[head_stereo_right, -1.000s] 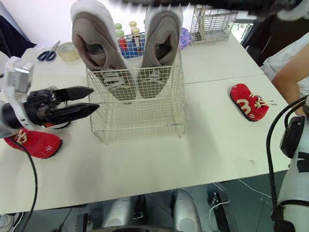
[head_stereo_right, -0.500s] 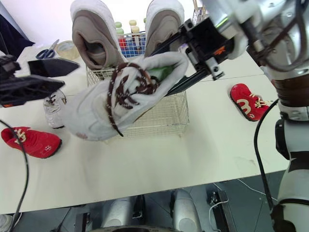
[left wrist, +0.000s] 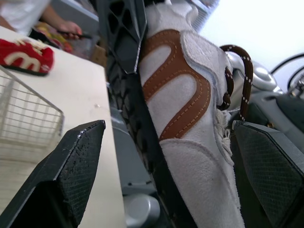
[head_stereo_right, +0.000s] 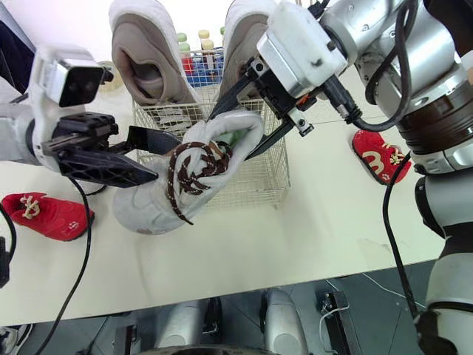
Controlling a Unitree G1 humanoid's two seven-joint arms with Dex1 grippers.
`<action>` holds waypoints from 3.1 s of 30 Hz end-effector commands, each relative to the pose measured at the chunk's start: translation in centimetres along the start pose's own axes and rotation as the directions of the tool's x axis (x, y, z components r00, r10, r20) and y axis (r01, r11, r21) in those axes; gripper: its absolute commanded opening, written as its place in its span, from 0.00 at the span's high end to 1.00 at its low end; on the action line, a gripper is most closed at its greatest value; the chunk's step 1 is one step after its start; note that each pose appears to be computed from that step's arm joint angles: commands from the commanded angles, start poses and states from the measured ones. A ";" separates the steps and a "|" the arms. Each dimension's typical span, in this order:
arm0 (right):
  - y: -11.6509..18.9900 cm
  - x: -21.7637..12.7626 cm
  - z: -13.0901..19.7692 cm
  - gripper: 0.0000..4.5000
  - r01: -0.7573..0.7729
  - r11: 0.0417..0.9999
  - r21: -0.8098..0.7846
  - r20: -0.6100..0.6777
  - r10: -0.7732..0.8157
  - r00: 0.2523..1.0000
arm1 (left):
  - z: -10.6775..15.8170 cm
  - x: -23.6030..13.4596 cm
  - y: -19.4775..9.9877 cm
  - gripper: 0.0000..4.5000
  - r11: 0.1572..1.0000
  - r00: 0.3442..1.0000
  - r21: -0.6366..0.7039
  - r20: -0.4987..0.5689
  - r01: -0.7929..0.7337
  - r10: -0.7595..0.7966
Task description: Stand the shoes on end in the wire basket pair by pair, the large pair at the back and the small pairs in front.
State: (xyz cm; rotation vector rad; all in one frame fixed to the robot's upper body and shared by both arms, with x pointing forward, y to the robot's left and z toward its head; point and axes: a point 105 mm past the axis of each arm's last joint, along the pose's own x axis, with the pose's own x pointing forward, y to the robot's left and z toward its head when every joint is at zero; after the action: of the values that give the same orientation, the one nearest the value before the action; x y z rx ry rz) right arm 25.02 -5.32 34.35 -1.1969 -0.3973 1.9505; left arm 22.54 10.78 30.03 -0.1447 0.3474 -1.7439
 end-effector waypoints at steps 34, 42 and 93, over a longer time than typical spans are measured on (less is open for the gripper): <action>2.0 -6.8 0.1 0.01 0.056 0.328 0.943 0.285 -0.883 0.374 | 3.9 -1.5 -0.4 0.94 0.972 0.800 0.115 0.592 -0.205 0.099; 1.7 -4.5 1.3 0.01 0.006 0.301 0.954 0.277 -0.885 0.375 | 3.7 -0.8 -0.4 0.94 0.974 0.807 0.127 0.585 -0.187 0.078; 2.3 -8.7 -8.3 0.88 0.582 0.560 0.589 0.120 -0.774 0.622 | -0.5 -5.8 -0.6 0.16 0.843 0.843 0.152 0.259 -0.517 0.470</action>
State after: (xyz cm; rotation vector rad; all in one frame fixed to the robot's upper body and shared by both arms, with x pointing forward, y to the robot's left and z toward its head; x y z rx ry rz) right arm 33.52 -14.48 33.02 -0.1561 -0.3802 1.3795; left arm 23.53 16.36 29.28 -0.0981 0.0626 -1.2285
